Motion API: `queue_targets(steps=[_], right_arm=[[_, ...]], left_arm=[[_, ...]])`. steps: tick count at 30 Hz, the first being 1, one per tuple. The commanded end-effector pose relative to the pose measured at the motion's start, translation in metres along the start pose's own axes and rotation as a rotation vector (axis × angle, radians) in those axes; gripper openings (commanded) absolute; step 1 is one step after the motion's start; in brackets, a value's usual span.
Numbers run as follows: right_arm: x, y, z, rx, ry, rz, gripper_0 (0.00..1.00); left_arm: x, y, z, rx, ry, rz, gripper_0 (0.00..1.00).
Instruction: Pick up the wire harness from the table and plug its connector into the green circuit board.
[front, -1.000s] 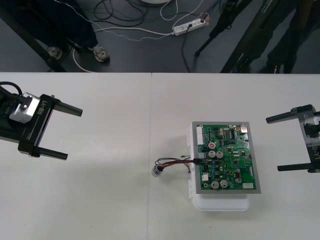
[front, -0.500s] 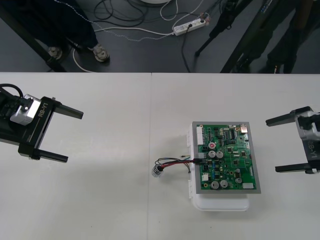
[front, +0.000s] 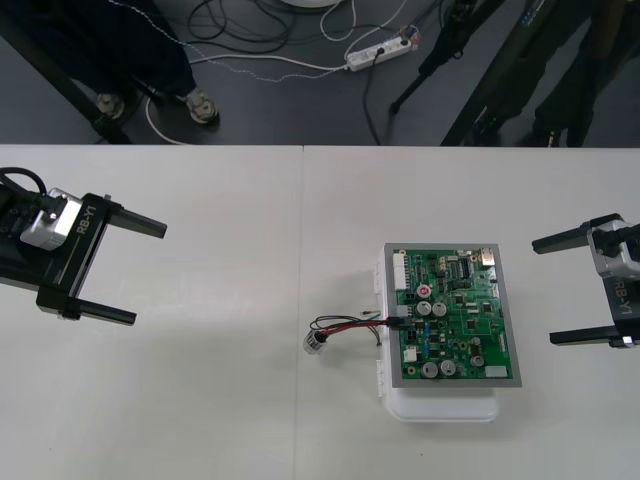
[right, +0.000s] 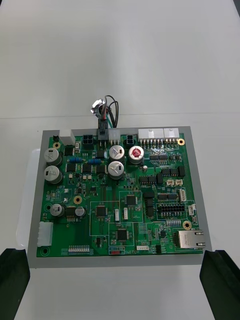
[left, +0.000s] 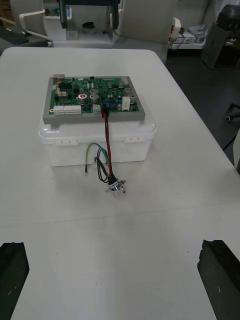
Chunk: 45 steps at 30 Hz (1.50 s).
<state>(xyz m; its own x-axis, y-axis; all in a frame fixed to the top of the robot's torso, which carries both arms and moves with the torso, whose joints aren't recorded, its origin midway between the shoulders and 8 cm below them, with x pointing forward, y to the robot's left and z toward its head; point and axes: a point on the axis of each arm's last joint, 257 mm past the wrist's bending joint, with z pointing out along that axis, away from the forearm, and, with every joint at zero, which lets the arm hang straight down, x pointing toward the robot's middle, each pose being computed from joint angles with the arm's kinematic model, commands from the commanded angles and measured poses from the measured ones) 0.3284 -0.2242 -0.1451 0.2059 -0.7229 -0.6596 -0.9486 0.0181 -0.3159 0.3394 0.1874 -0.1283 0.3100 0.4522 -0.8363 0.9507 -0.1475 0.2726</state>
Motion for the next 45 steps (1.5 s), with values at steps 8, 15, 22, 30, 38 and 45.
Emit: queue_targets(steps=[8,15,22,30,38,45], right_arm=[[0.0021,0.0082,0.0006,-0.026,0.037,-0.016,1.00],[0.0021,0.0082,0.0006,-0.026,0.037,-0.016,1.00],[0.0021,0.0082,0.0006,-0.026,0.037,-0.016,1.00],[0.0021,0.0082,0.0006,-0.026,0.037,-0.016,1.00],[0.0021,0.0082,0.0006,-0.026,0.037,-0.016,1.00],[0.0021,0.0082,0.0006,-0.026,0.037,-0.016,1.00]], left_arm=[[0.0034,-0.0148,-0.0035,0.042,0.034,-0.054,1.00],[0.0034,-0.0148,-0.0035,0.042,0.034,-0.054,1.00],[0.0034,-0.0148,-0.0035,0.042,0.034,-0.054,1.00],[0.0034,-0.0148,-0.0035,0.042,0.034,-0.054,1.00],[0.0034,-0.0148,-0.0035,0.042,0.034,-0.054,1.00],[0.0034,-0.0148,-0.0035,0.042,0.034,-0.054,1.00]])
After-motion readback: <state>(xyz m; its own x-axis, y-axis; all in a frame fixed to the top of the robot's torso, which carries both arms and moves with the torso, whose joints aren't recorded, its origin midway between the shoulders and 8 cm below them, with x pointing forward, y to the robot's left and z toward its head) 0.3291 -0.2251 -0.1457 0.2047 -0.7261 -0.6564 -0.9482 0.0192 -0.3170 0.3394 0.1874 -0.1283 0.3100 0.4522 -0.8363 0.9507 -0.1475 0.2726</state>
